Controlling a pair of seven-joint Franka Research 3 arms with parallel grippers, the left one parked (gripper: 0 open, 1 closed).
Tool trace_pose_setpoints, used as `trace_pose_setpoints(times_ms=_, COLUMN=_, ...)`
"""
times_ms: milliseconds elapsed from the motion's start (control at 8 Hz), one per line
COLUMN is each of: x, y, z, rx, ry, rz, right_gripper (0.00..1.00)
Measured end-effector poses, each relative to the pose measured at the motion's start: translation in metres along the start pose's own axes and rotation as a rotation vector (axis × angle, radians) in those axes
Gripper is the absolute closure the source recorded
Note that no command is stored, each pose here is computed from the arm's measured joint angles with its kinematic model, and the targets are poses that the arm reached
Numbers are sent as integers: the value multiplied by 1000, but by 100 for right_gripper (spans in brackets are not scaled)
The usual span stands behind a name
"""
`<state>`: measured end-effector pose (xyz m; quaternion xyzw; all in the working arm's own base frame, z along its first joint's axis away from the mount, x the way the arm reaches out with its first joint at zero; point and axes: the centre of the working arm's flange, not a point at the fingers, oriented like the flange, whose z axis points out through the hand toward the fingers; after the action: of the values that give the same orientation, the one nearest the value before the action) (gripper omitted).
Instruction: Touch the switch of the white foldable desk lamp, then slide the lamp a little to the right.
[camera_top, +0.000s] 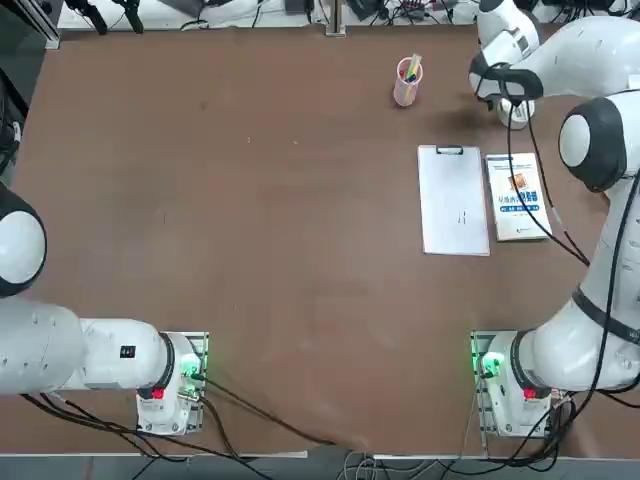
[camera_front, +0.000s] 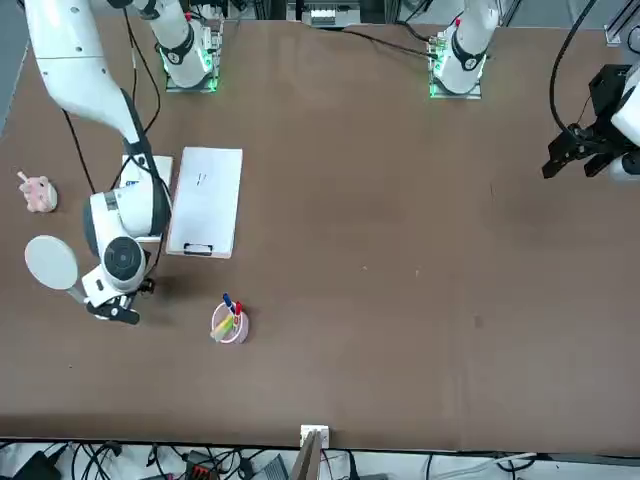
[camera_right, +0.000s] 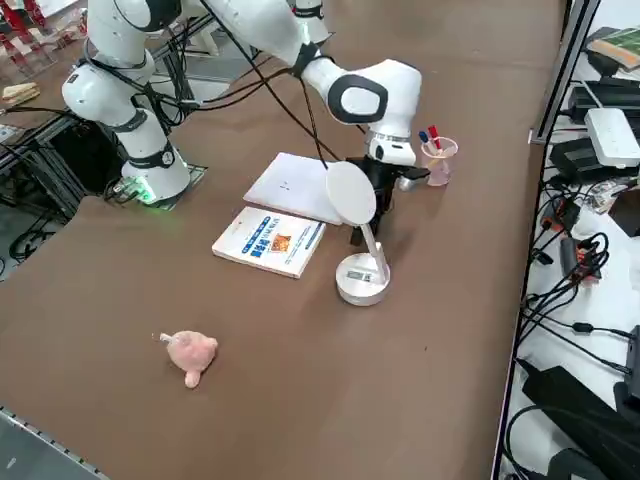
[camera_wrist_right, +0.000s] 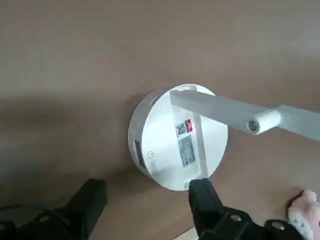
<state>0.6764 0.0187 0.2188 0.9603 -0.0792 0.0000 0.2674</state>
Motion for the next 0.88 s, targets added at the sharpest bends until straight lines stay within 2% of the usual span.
trace_pose_setpoints(times_ms=625, x=1, y=-12, z=14, rx=25, ry=23, rz=-25, right_gripper=0)
trace_pose_setpoints(times_ms=875, x=3, y=-12, z=15, rx=36, ry=39, rz=-75, right_gripper=0)
